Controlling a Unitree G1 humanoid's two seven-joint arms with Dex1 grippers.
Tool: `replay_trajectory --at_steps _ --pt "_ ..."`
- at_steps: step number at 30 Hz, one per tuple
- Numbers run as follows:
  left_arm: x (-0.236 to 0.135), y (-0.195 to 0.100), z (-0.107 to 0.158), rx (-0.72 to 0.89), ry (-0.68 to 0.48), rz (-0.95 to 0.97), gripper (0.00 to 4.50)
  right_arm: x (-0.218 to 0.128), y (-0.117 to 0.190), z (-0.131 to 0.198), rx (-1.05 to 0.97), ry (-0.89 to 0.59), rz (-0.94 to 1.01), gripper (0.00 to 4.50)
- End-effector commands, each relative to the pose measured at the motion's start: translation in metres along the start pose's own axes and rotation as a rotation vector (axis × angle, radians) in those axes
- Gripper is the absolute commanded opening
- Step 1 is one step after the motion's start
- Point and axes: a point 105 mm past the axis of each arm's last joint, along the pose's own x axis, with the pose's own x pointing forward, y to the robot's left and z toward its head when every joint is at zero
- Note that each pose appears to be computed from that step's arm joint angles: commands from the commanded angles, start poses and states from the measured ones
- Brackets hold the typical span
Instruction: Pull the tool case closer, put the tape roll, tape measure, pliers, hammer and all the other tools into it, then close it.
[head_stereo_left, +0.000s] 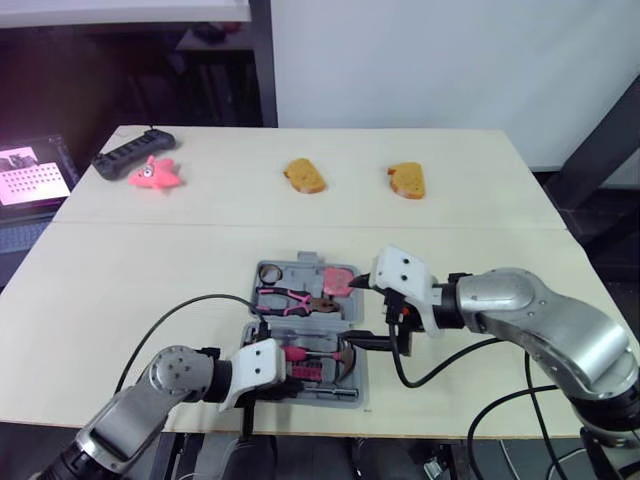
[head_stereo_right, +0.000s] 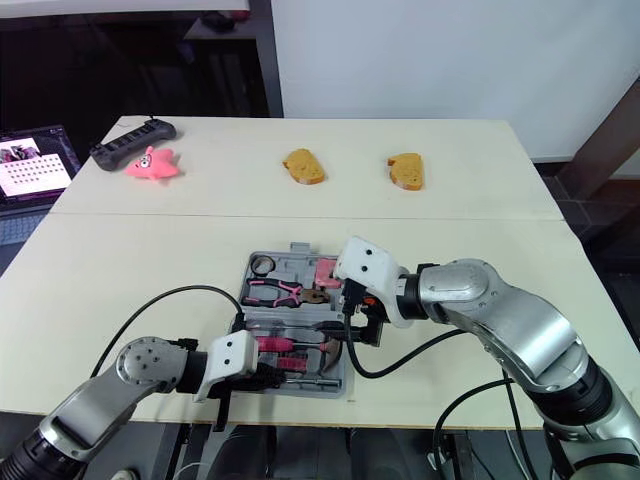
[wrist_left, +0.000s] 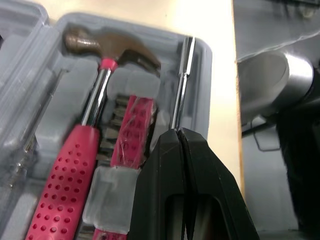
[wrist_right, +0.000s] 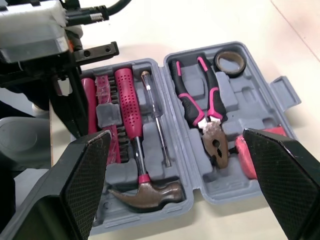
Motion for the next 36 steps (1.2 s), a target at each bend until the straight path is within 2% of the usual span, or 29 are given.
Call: replay_trajectory --at_steps 1,10,21,26,28,29,32,36 --pt "0.0 0.0 -0.019 0.002 0.092 0.013 0.05 -0.006 -0.001 0.011 -0.038 -0.031 -0.02 4.5" --pt "-0.002 -0.017 -0.036 -0.056 0.197 -0.053 0.05 -0.008 0.003 0.009 -0.029 -0.023 -0.016 4.5" --pt "0.0 -0.017 -0.039 -0.086 0.206 -0.045 0.05 -0.007 0.003 0.007 -0.013 -0.022 -0.013 4.5" --pt "-0.009 -0.002 -0.004 -0.086 0.044 -0.008 0.05 -0.007 0.002 0.006 0.001 -0.04 -0.018 4.5" --pt "-0.036 0.006 0.025 -0.078 -0.095 0.002 0.05 -0.01 0.001 0.002 0.002 -0.043 -0.022 4.5" --pt "-0.048 0.008 0.031 -0.068 -0.13 0.01 0.05 -0.011 0.002 0.0 0.0 -0.047 -0.023 4.5" --pt "-0.098 0.024 0.034 -0.106 -0.178 0.11 0.05 -0.018 -0.001 -0.009 -0.005 -0.061 -0.051 4.5" --pt "-0.131 0.04 0.027 -0.225 -0.205 0.228 0.05 -0.025 -0.004 -0.024 0.01 -0.041 -0.075 4.5"
